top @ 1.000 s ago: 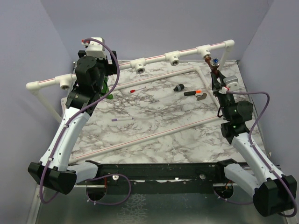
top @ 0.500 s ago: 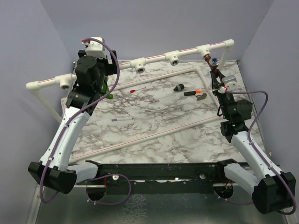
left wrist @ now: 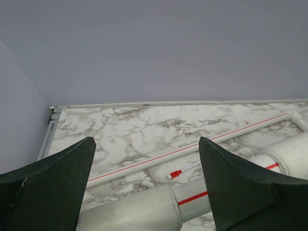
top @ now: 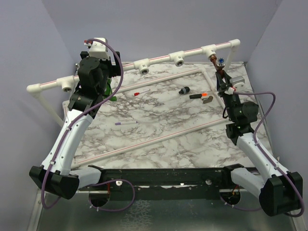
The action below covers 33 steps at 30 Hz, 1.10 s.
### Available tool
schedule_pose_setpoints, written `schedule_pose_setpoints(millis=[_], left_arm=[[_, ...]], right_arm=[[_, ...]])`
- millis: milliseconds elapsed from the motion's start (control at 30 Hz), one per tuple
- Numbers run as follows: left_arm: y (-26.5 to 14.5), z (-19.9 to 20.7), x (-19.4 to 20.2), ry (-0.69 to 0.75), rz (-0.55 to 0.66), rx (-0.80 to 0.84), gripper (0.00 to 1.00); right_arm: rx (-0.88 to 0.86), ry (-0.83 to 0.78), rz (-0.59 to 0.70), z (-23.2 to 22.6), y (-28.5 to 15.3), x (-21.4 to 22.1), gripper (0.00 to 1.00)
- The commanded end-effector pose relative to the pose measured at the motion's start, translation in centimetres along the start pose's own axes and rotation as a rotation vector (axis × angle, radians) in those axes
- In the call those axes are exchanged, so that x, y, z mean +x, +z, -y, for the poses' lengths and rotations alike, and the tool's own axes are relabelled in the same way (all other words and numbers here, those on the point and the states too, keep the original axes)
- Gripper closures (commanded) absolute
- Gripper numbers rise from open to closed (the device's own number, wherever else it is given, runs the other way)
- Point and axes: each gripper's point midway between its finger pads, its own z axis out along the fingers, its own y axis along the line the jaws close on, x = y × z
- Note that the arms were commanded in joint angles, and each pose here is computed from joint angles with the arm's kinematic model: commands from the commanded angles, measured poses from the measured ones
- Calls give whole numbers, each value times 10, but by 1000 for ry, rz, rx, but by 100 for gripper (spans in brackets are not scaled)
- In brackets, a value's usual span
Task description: Install the water faucets
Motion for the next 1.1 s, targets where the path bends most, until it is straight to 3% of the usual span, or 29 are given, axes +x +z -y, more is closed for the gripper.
schedule_pose_setpoints(millis=[0,533,1067], left_arm=[[-4,12,78,15,-267,40,12],[-5,13,78,14,-267,43,12],[-6,13,77,11,-266,48,12]], right_arm=[[-56,111,-15,-18,1,9,99],[31,444,-31,-17,2,8,99],[216,906,-59,-6,7,12,99]])
